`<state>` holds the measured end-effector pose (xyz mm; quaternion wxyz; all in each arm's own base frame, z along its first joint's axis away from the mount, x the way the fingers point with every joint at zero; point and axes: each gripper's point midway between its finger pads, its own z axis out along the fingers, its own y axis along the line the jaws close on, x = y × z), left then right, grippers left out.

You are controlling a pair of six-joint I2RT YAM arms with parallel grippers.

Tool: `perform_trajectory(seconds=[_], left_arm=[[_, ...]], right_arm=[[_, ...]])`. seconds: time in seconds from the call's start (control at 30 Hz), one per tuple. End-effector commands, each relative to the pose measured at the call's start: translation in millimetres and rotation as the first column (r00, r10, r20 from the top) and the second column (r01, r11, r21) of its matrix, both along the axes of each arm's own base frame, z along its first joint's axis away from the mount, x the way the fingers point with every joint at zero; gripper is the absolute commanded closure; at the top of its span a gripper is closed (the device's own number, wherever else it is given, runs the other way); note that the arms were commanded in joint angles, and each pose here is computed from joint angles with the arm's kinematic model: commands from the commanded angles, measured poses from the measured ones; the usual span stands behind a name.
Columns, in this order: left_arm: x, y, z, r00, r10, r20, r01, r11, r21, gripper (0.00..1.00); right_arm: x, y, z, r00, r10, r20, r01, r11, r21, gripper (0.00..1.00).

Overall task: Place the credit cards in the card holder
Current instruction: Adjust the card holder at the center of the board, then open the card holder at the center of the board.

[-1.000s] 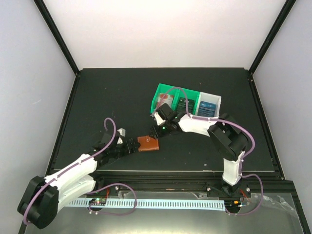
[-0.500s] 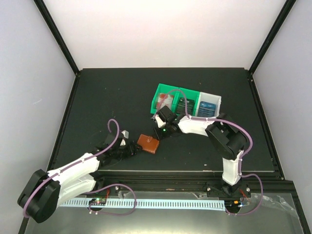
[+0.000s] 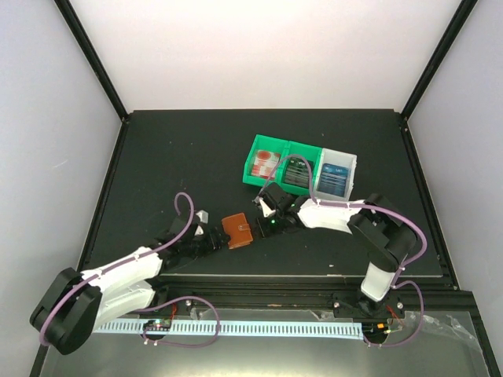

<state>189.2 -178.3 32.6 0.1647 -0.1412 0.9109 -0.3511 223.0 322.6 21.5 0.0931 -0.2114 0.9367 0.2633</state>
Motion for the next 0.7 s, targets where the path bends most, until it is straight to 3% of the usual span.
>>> perform_trajectory(seconds=[0.0,0.33,0.67], left_arm=[[5.4,-4.5,-0.1,1.000,0.009,0.009,-0.008,1.000,-0.014,0.40],[11.3,-1.5,-8.1,0.998,0.050,-0.033,-0.050,0.998,0.028,0.44],[11.0,-3.0,-14.9,0.996,0.065,-0.059,-0.064,0.998,0.017,0.48]], right_arm=[[24.1,-31.7,12.2,0.984,-0.115,0.140,0.141,0.972,-0.191,0.58],[24.6,25.9,34.2,0.970,0.033,0.241,0.034,0.962,-0.269,0.50],[12.7,49.3,8.4,0.980,0.107,0.167,-0.054,0.954,-0.294,0.49]])
